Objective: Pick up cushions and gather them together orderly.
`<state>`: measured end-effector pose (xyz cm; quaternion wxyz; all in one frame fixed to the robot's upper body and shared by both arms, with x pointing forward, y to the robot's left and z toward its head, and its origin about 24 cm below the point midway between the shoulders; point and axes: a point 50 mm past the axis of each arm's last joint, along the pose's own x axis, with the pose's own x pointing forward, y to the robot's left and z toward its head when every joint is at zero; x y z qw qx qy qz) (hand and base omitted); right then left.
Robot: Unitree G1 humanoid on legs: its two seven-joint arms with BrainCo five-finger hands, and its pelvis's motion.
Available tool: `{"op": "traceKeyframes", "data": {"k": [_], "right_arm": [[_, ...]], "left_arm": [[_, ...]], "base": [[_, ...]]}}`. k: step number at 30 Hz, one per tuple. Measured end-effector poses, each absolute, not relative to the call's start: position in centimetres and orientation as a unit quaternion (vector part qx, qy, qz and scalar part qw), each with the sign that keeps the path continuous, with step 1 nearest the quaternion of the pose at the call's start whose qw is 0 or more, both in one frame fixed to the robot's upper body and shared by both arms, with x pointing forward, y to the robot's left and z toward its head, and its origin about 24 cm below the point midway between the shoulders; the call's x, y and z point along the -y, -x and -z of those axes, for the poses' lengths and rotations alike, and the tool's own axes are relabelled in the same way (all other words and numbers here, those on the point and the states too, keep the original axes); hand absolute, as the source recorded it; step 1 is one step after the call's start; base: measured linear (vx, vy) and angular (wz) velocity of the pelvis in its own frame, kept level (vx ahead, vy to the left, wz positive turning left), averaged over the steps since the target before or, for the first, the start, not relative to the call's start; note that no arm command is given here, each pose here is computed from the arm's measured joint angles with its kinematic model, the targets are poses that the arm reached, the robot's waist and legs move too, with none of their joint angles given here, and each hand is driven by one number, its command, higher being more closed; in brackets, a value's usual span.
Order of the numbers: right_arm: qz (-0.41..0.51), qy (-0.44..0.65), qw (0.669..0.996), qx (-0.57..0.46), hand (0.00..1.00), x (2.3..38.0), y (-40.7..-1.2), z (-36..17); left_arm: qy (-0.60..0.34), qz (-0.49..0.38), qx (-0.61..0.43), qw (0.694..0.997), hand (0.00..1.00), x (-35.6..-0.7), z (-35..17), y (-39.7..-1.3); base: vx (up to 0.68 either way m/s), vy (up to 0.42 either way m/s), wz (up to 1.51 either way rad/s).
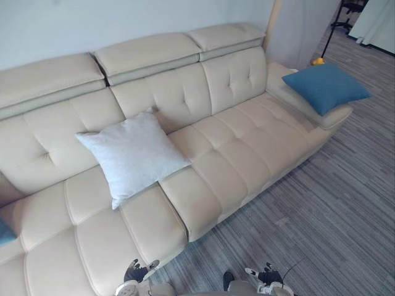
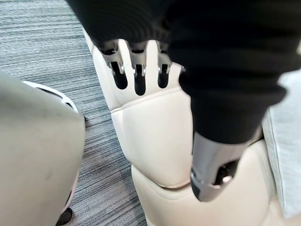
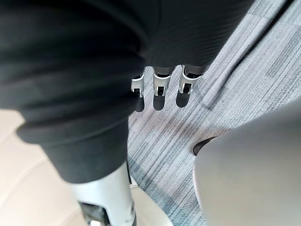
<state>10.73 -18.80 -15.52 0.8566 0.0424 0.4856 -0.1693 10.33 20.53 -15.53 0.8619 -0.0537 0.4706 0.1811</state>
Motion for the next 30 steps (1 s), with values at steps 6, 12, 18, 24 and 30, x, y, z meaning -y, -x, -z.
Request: {"op": "traceKeyframes", "data": {"k": [6, 12, 18, 24, 30], "right_arm": [[0.17, -0.044, 0.866, -0.469, 0.0, 19.1, -12.1, 15.1], [0.214, -0.052, 0.847, -0.485, 0.0, 21.2, -10.6, 15.4], [0.218, -0.07, 0.85, -0.475, 0.0, 20.6, -11.4, 15.3], [0.219, -0.072, 0.849, -0.475, 0.0, 20.2, -11.6, 15.3], [0.209, -0.086, 0.85, -0.475, 0.0, 18.8, -11.2, 15.4]], "left_arm": [[0.078, -0.187, -0.476, 0.856, 0.0, -19.7, 15.8, -10.1], [0.077, -0.147, -0.49, 0.856, 0.0, -18.0, 16.0, -10.6], [0.093, -0.181, -0.464, 0.862, 0.0, -19.1, 15.5, -10.8], [0.1, -0.181, -0.453, 0.867, 0.0, -18.8, 15.3, -11.2], [0.081, -0.18, -0.451, 0.871, 0.0, -19.8, 15.2, -11.2]], "base": [[0.11, -0.058, -1.61], [0.09, -0.103, -0.74], [0.14, -0.099, -0.95], [0.2, 0.053, -1.13], [0.38, 0.101, -1.06]]}}
